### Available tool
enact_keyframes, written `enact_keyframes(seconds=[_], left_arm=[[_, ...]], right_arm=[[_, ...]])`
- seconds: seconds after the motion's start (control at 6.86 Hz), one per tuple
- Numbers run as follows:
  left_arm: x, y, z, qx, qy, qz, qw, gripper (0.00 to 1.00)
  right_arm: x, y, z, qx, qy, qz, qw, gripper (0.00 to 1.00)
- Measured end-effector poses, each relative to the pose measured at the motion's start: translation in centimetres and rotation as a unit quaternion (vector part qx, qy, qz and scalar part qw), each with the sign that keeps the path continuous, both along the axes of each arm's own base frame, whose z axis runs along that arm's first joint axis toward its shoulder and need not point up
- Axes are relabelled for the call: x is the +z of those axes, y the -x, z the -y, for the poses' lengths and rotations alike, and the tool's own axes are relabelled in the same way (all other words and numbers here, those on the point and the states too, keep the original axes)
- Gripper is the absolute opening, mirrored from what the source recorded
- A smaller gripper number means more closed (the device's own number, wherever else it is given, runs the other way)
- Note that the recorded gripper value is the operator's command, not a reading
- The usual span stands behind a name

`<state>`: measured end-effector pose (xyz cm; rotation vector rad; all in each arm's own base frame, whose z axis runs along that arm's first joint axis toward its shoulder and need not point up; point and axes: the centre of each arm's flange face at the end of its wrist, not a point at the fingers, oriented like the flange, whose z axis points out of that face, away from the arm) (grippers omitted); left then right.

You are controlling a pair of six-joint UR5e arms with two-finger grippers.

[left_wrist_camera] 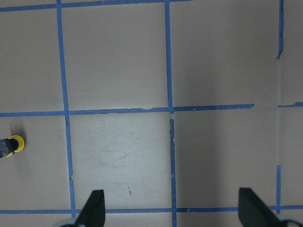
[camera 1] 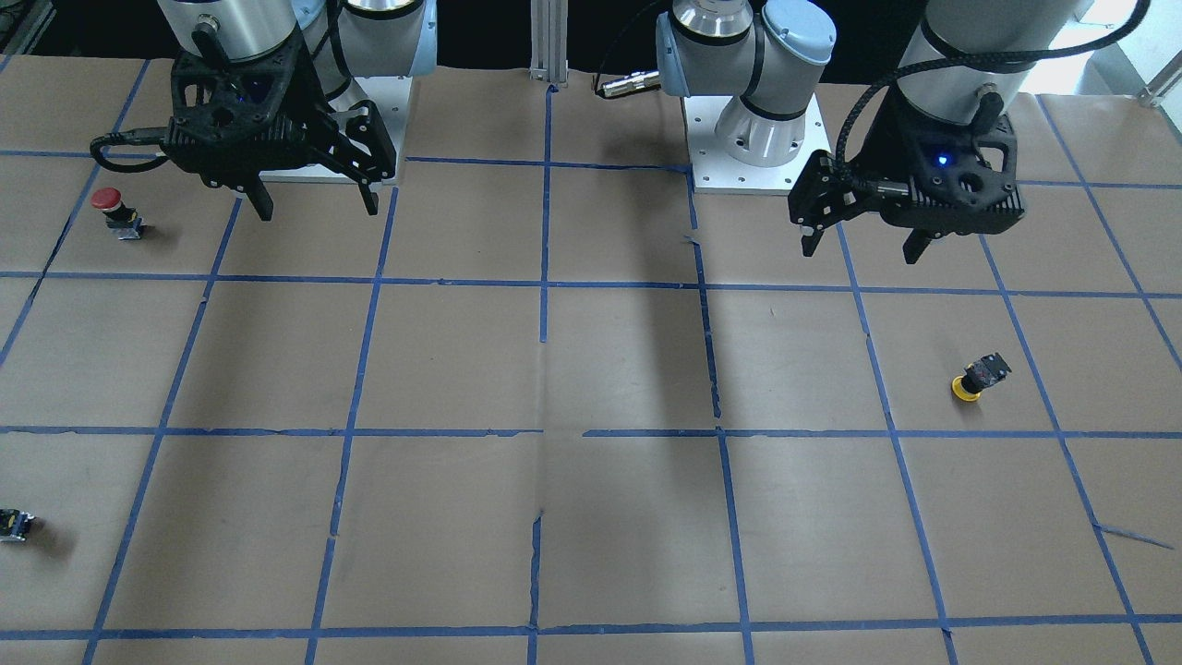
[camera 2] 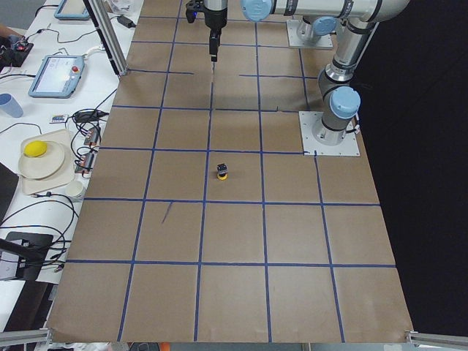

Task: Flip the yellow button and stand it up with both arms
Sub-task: 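Move the left gripper over the sideways yellow button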

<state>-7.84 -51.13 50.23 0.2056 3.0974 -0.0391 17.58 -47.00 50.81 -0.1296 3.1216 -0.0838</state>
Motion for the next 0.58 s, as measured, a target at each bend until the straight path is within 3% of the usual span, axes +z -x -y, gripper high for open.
enact_keyframes(seconds=[0.29,0.58], left_arm=[[-3.2,-7.7,-0.1,-0.062,-0.032,-0.006,0.9976,0.98],[-6.9,-16.0,-1.6,-0.137,-0.061,-0.025,0.9884,0.98]], right_arm=[[0.0,0.0,0.0,0.000,0.000,0.000,1.0000,1.00],[0.0,0.0,0.0,0.000,0.000,0.000,1.0000,1.00]])
